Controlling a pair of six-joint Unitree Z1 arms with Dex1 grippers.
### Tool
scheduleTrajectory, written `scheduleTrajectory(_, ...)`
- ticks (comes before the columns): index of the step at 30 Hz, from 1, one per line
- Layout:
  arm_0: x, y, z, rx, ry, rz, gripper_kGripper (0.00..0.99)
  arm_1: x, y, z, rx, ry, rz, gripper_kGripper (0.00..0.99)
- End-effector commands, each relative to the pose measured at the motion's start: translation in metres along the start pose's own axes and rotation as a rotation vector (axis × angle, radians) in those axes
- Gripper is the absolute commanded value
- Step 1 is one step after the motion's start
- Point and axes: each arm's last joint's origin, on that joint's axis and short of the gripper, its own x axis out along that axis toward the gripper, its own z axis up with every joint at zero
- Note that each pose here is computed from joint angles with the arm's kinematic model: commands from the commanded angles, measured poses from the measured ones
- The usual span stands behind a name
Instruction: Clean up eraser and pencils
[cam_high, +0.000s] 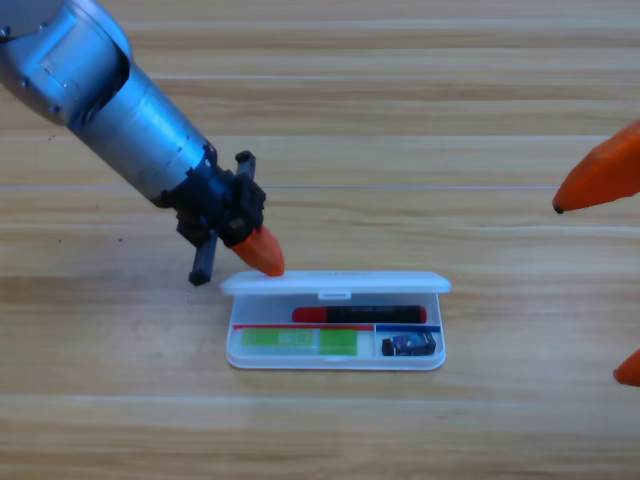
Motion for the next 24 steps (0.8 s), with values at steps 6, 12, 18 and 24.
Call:
scheduleTrajectory(6,0.026,-0.023,-0.003,0.057,0.018,-0.071,0.000,0.004,-0.005,-0.006,0.029,0.001,0.001,0.954)
scheduleTrajectory(12,0.036,-0.028,-0.008,0.065,0.024,-0.081,0.000,0.005,-0.006,-0.006,0.030,0.003,0.003,0.954)
scheduleTrajectory(18,0.044,-0.030,-0.011,0.065,0.032,-0.091,0.000,0.005,-0.006,-0.006,0.030,0.003,0.003,0.954)
scheduleTrajectory(24,0.052,-0.031,-0.015,0.063,0.040,-0.099,0.000,0.006,-0.006,-0.006,0.033,0.005,0.005,0.954)
